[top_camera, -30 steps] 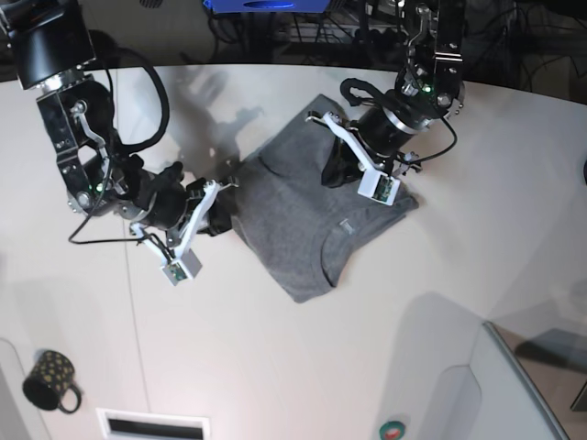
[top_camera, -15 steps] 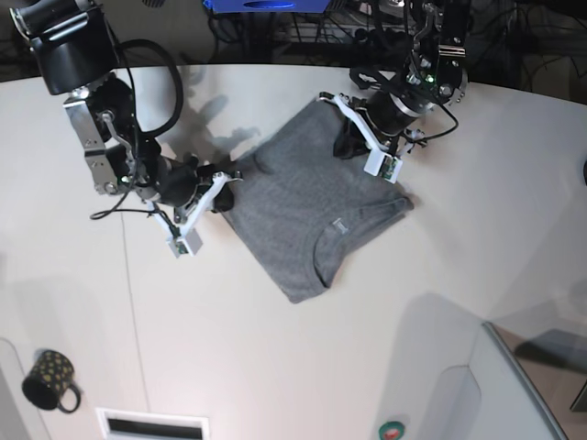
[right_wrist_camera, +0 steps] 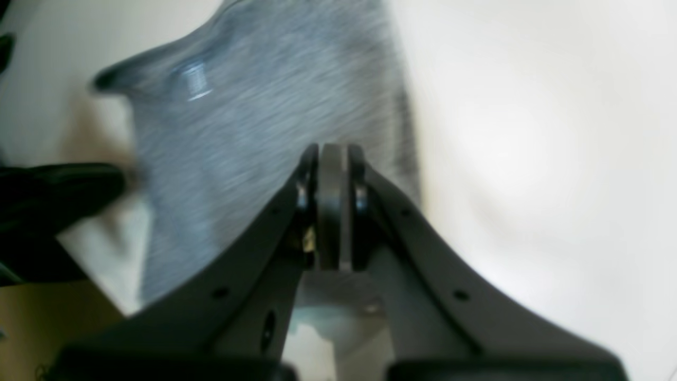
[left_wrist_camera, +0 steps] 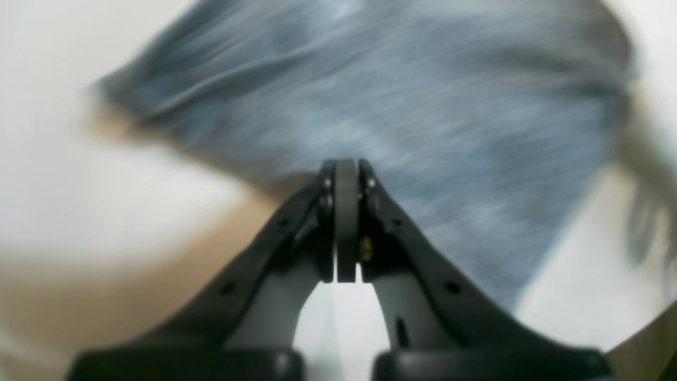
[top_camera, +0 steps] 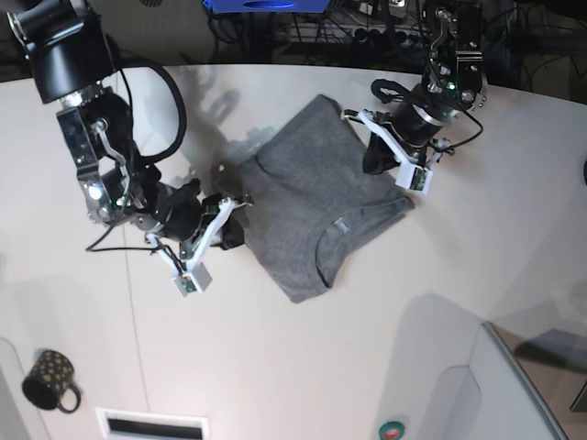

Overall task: Layout the t-shirt on the table in an organized manner, then fold the t-shirt properly
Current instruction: 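Lift and shift the folded shirt with both grippers to square it, then pull the folded shirt edge with both grippers to align it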

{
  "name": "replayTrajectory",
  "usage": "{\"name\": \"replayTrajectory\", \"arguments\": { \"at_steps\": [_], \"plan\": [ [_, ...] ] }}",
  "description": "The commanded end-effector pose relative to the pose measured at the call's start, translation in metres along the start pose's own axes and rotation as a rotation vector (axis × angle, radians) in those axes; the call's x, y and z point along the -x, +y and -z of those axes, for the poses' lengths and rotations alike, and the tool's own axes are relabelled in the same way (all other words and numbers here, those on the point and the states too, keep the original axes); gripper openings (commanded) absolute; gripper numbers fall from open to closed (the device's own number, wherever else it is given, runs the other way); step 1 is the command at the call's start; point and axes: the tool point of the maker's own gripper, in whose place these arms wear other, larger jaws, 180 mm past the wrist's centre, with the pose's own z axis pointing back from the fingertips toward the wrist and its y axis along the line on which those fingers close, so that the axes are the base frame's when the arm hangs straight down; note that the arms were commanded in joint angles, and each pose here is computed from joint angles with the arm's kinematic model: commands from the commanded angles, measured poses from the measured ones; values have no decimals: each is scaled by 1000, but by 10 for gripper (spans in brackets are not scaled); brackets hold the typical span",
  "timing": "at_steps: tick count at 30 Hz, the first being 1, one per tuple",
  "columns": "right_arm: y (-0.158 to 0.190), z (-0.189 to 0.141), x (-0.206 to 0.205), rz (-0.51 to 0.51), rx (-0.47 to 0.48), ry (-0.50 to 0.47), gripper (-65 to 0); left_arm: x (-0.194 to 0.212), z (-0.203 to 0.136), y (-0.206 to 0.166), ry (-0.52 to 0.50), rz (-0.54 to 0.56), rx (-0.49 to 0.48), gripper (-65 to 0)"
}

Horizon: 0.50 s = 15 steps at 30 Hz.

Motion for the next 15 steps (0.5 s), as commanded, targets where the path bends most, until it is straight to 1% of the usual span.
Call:
{"name": "replayTrajectory", "arguments": {
  "at_steps": [1,2,4,7,10,15],
  "plan": [
    [-10,0,-17,-27,25,-31,-633,-6,-2,10,-24,1,-12,-650],
    [-17,3,-13,-40,48,-10,-633,-1,-3,18,-9,1,-24,-650],
    [-26,6,-6,-58,79,21,-633,-8,2,27,-14,9,-35,-650],
    [-25,6,5,-49,79,40,-633,-15,13,37,-17,-5,-44,-650],
    [-24,7,16,-37,75,58,-633,-30,29,43,-29,-14,-45,-650],
    [-27,7,33,-23,85,91,-633,-46,65,53,17,42,-73,-650]
  ]
}}
